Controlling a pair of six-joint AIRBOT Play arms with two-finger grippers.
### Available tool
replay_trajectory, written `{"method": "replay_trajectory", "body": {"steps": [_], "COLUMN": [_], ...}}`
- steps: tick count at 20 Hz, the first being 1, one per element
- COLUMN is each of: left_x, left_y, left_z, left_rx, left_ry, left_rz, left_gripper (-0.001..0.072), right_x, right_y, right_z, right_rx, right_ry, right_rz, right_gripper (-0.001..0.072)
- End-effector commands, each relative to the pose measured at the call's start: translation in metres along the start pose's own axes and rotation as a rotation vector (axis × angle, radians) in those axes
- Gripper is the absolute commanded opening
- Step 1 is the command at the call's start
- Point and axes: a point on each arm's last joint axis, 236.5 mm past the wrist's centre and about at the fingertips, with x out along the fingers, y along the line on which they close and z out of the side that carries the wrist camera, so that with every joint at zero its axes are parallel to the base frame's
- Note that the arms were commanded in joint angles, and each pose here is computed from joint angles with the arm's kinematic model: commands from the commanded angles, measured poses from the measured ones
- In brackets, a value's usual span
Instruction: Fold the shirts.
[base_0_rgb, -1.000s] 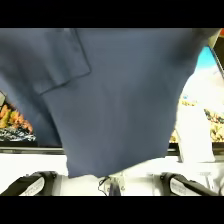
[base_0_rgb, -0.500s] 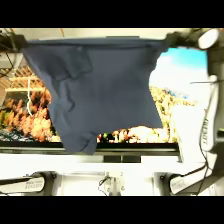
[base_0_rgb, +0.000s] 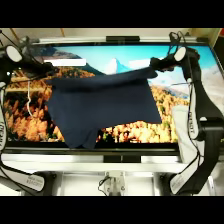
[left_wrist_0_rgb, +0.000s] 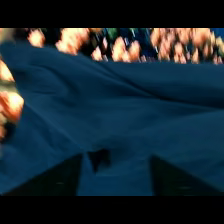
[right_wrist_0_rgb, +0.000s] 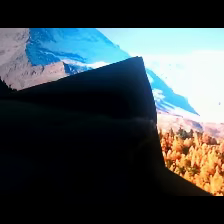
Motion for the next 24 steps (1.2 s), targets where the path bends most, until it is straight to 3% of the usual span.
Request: {"method": "replay_trajectory", "body": {"steps": [1, 5, 7, 9, 10, 11, 12, 14, 24], "left_x": [-0.002, -0.044, -0.045, -0.033, -0.025, -0.018, -0.013, -0.003, 0.042], "left_y": [-0.015, 0.01, 0.026, 0.037, 0.038, 0.035, 0.033, 0.037, 0.048], "left_z": [-0.048, -0.092, -0.134, -0.19, -0.218, -0.244, -0.267, -0.3, -0.287], "left_rx": [0.027, 0.104, 0.052, -0.008, -0.033, -0.062, -0.108, -0.196, -0.287], "left_ry": [0.212, 0.356, 0.415, 0.44, 0.432, 0.426, 0.422, 0.421, 0.276], "left_rz": [-0.075, -0.053, -0.044, -0.046, -0.069, -0.115, -0.162, -0.206, -0.2], "left_gripper": [0.0594, 0.058, 0.0485, 0.0485, 0.0498, 0.0585, 0.0615, 0.0615, 0.0605], "right_x": [-0.026, -0.092, -0.108, -0.111, -0.11, -0.107, -0.103, -0.094, -0.08], "right_y": [0.001, -0.055, -0.058, -0.055, -0.053, -0.05, -0.047, -0.042, -0.055], "right_z": [-0.013, -0.061, -0.098, -0.13, -0.146, -0.161, -0.174, -0.193, -0.188], "right_rx": [0.004, -0.061, -0.052, 0.009, 0.039, 0.064, 0.079, 0.082, 0.065], "right_ry": [0.07, 0.306, 0.434, 0.508, 0.542, 0.573, 0.599, 0.632, 0.579], "right_rz": [0.011, -0.124, -0.046, 0.04, 0.076, 0.106, 0.125, 0.15, 0.082], "right_gripper": [0.0514, 0.0492, 0.0492, 0.0493, 0.0495, 0.0495, 0.0495, 0.0495, 0.0497]}}
